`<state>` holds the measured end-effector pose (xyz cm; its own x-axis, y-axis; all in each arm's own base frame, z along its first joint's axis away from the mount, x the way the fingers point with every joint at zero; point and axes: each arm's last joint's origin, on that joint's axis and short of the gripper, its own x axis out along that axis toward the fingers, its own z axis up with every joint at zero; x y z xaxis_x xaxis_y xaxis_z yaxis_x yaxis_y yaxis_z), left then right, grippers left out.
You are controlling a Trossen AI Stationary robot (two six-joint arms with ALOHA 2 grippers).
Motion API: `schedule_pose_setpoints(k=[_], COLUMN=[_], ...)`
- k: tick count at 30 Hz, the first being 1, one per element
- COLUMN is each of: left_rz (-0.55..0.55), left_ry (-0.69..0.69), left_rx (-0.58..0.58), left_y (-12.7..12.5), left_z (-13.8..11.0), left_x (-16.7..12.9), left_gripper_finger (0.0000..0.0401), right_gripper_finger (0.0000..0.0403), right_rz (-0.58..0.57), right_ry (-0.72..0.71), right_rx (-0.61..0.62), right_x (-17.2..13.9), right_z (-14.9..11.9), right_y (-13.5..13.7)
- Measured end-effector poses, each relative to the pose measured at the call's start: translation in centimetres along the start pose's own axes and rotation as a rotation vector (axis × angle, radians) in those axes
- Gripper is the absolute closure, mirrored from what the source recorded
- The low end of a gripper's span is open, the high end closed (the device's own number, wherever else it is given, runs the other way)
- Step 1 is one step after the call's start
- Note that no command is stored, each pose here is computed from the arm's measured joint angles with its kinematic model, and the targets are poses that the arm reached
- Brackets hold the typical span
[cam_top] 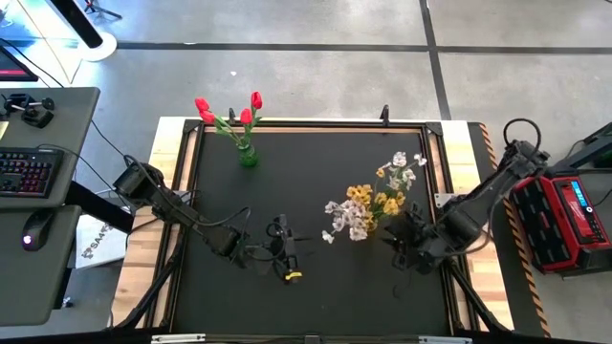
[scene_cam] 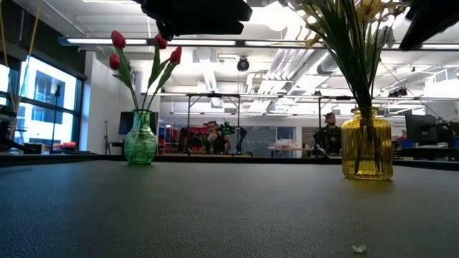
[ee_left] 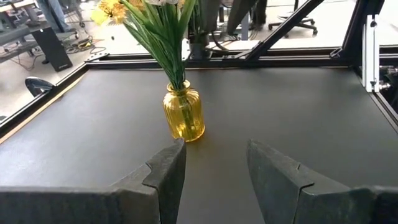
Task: Sort flowers into vase by color
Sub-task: Put the white flowers in the yellow vase, then move the yellow vase to the top
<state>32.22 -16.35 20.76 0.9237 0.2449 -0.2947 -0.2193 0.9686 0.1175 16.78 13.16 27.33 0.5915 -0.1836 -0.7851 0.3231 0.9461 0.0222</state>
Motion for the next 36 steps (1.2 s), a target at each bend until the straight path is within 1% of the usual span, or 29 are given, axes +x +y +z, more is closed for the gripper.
schedule_pose_setpoints(k=[2, 4, 6, 8, 10, 13, 15, 16, 18, 20, 23, 25, 28, 32, 34, 36], left_rz=[-0.006, -0.044, -0.065, -0.068, -0.078, -0.168, -0.224, -0.235, -0.206, -0.142, -0.049, -0.022, -0.036, -0.033, -0.027, -0.017], left_ry=[0.003, 0.013, 0.022, 0.017, -0.011, -0.059, -0.083, -0.098, -0.123, -0.146, -0.162, -0.177, -0.189, -0.222, -0.235, -0.244], left_rx=[-0.004, 0.02, 0.04, 0.034, 0.005, 0.002, 0.011, 0.007, 0.007, 0.007, -0.016, -0.039, -0.06, -0.109, -0.118, -0.129], left_y=[-0.2, -0.4, -0.4, -0.1, 0.5, 1.9, 3.3, 4.2, 6.4, 8.6, 11.8, 13.3, 14.7, 15.8, 16.3, 16.8], left_z=[-0.1, -0.5, -1.5, -2.6, -3.4, -3.9, -3.4, -2.8, -1.9, -1.3, -0.9, -1.1, -1.7, -2.5, -3.1, -3.7], left_x=[-0.2, -0.4, -0.7, -0.8, -0.7, -0.1, 0.4, 0.7, 1.1, 1.3, 1.2, 0.6, -0.9, -3.4, -4.5, -5.4], left_gripper_finger=[0.0243, 0.0243, 0.0243, 0.0243, 0.0243, 0.0243, 0.0243, 0.0245, 0.0251, 0.0259, 0.027, 0.0275, 0.0281, 0.0286, 0.0287, 0.0288], right_gripper_finger=[0.0269, 0.0272, 0.0279, 0.0288, 0.0301, 0.0321, 0.0333, 0.0339, 0.035, 0.0362, 0.0381, 0.0394, 0.04, 0.04, 0.0402, 0.0402], right_rz=[0.0, 0.023, 0.05, 0.074, 0.108, 0.184, 0.25, 0.275, 0.316, 0.338, 0.357, 0.393, 0.458, 0.567, 0.555, 0.53], right_ry=[-0.016, -0.012, -0.023, -0.052, -0.096, -0.181, -0.241, -0.276, -0.359, -0.451, -0.56, -0.62, -0.7, -0.8, -0.832, -0.818], right_rx=[-0.039, -0.034, -0.03, -0.013, 0.025, 0.058, 0.061, 0.055, 0.038, 0.01, -0.06, -0.073, -0.063, -0.05, -0.054, -0.076], right_x=[-0.5, -0.6, -0.7, -0.8, -0.8, -0.5, -0.3, -0.2, 0.0, 0.0, 0.3, 0.3, 0.0, -1.4, -2.4, -3.2], right_z=[-0.8, -1.9, -3.3, -4.7, -6.0, -7.2, -7.4, -7.3, -6.9, -6.5, -6.4, -6.6, -7.1, -7.7, -7.3, -7.0], right_y=[0.3, 0.4, 0.3, -0.1, -0.9, -2.2, -3.0, -3.5, -4.5, -5.7, -7.5, -8.8, -10.6, -13.0, -13.6, -14.1])
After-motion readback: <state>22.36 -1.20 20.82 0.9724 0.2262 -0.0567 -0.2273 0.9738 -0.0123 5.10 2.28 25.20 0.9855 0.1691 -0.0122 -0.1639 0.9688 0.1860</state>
